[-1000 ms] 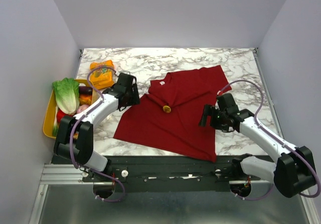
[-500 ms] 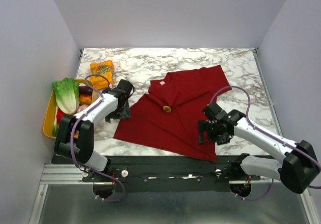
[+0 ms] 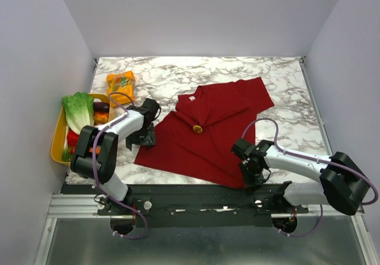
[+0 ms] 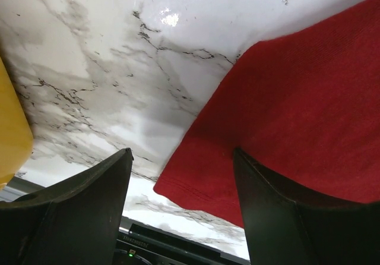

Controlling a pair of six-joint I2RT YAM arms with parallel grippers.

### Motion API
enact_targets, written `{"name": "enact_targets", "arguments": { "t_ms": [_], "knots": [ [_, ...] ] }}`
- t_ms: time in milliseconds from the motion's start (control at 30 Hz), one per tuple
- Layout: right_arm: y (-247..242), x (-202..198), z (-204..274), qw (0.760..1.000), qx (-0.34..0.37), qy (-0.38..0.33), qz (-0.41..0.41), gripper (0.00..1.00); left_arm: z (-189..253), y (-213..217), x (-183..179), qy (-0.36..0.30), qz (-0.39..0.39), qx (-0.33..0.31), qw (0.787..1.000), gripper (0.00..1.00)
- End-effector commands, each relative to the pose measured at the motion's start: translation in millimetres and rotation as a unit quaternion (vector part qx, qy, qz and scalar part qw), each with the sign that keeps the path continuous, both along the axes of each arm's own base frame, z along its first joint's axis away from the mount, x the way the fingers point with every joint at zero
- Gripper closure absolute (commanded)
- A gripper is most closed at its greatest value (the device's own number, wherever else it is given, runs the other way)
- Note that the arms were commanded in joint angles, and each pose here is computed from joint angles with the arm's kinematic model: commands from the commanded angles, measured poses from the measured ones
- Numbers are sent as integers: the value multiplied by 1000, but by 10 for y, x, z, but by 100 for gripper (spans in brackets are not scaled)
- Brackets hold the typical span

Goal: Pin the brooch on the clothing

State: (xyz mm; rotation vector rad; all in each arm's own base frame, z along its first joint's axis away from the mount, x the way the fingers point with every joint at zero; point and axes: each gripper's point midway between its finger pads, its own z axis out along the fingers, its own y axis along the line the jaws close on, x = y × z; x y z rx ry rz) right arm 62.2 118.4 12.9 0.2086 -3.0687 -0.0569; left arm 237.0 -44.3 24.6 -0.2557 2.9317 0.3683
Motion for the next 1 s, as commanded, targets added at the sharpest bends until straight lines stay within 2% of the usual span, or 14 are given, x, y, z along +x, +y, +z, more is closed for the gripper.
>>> {"name": "enact_targets", "arguments": {
  "t_ms": [0, 33, 100, 433, 600, 733, 800, 833, 900, 933, 967],
  "knots": [
    [109, 25, -102, 1000, 21, -6, -16, 83, -75, 76, -50, 5, 13, 16, 1000, 23],
    [127, 87, -82, 999, 21, -21, -24, 92, -60, 71, -47, 1, 16, 14, 1000, 22],
    [146, 215, -39, 998, 22, -55, -31, 99, -45, 67, -37, -6, 19, 11, 1000, 22],
    [327, 737, 386, 978, 67, -185, -74, 100, -109, -161, -153, -9, 27, -66, 997, 23],
    [218, 938, 514, 968, 65, -224, -94, 100, -182, -180, -203, -7, 40, -72, 997, 24],
    [73, 1178, 660, 958, 69, -252, -114, 99, -309, -141, -346, 9, 51, -36, 998, 24],
    [38, 1246, 702, 956, 69, -261, -115, 100, -385, -295, -356, 9, 47, -73, 996, 25],
    [16, 1275, 714, 956, 65, -263, -110, 99, -451, -318, -438, 17, 47, -83, 995, 27],
    [-11, 1344, 749, 954, 63, -270, -113, 100, -505, -381, -454, 12, 48, -99, 994, 43],
    [-18, 1351, 752, 954, 63, -269, -113, 100, -485, -397, -465, 7, 45, -100, 994, 45],
    [-22, 1372, 763, 954, 63, -271, -113, 100, -475, -412, -485, 10, 45, -105, 993, 52]
  ]
}}
